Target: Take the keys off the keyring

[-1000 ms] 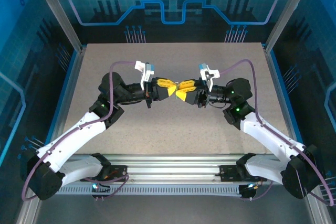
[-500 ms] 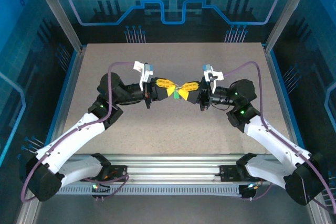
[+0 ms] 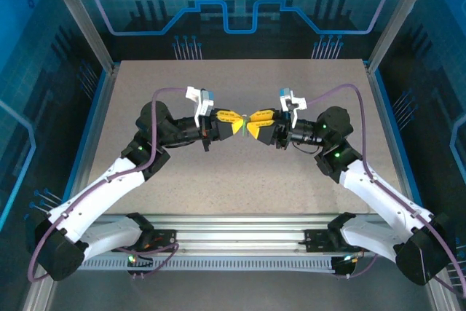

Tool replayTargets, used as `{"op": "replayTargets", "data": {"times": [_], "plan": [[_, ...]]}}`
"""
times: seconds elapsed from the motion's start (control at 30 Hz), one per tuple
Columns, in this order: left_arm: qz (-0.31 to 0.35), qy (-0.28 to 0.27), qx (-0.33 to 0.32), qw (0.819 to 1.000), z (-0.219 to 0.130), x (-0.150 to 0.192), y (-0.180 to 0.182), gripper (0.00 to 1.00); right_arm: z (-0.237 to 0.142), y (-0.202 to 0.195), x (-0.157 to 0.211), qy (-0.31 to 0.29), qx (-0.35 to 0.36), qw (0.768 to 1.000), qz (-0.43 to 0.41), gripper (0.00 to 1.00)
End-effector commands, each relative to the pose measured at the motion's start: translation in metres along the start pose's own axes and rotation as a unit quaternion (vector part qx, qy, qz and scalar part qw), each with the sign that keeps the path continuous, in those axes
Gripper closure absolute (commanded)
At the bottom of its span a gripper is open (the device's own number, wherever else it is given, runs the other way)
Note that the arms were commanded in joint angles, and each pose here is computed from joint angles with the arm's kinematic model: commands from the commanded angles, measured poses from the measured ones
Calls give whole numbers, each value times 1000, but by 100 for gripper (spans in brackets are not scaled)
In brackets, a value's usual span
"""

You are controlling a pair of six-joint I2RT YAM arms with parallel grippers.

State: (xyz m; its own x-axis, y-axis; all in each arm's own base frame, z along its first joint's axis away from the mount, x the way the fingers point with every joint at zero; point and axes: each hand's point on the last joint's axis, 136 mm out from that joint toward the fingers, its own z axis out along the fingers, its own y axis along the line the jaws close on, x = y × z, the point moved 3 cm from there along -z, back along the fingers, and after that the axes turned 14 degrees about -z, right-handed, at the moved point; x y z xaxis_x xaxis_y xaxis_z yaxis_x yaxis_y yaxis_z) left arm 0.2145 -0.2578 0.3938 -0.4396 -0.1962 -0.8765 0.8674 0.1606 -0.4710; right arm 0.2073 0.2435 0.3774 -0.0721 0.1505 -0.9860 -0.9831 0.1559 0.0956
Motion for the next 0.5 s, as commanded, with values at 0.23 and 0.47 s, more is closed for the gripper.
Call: {"op": "replayTargets", "data": {"times": [0.23, 0.47], "plan": [[26, -21, -12, 999, -4, -6, -4, 100, -2, 9, -16, -25, -6, 999, -22, 93], [26, -25, -13, 999, -4, -7, -4, 100, -1, 5, -14, -31, 3, 999, -9, 57]]}}
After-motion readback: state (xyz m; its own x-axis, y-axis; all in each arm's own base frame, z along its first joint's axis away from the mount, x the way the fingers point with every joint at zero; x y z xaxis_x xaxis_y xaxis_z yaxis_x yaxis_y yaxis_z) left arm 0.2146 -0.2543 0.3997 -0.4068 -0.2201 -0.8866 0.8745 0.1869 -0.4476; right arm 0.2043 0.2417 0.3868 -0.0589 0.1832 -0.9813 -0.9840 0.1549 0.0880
